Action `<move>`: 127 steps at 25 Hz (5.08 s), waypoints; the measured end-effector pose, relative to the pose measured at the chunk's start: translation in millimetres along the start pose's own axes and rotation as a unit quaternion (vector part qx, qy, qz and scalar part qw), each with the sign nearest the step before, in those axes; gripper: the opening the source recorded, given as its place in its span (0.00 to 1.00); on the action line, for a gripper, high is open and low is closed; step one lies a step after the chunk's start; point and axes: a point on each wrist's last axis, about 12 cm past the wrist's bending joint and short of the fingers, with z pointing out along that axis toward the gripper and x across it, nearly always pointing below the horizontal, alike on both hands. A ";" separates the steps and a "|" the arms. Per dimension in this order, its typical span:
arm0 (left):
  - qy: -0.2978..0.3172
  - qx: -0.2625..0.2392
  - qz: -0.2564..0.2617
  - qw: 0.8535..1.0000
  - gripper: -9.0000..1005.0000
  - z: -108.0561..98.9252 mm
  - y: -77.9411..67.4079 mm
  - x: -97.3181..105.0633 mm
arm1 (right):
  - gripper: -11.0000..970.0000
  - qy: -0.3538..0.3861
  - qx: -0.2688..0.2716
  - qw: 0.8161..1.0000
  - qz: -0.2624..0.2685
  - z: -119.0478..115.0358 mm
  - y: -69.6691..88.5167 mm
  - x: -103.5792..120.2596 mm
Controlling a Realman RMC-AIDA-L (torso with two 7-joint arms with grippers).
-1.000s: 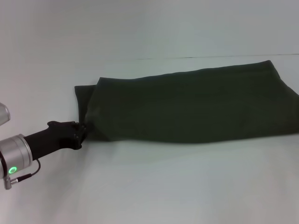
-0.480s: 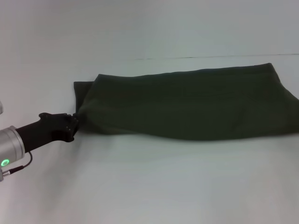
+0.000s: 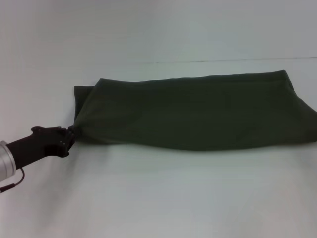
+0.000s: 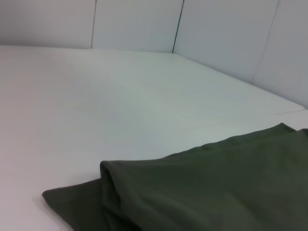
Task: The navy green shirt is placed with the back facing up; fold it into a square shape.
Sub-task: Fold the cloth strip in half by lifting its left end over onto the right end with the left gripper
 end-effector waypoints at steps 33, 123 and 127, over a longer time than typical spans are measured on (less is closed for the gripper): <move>-0.007 0.012 -0.024 1.000 0.04 -7.8 -6.9 12.2 | 0.15 -0.015 -0.005 1.000 -0.001 -4.6 -1.1 1.2; 0.114 0.057 -0.412 0.902 0.83 -14.3 -2.4 5.3 | 0.93 -0.032 -0.122 0.986 -0.106 13.2 49.7 -42.1; 0.114 0.049 -0.415 0.901 0.83 -12.9 -0.6 6.8 | 0.93 -0.032 -0.120 0.987 -0.104 12.0 48.4 -41.0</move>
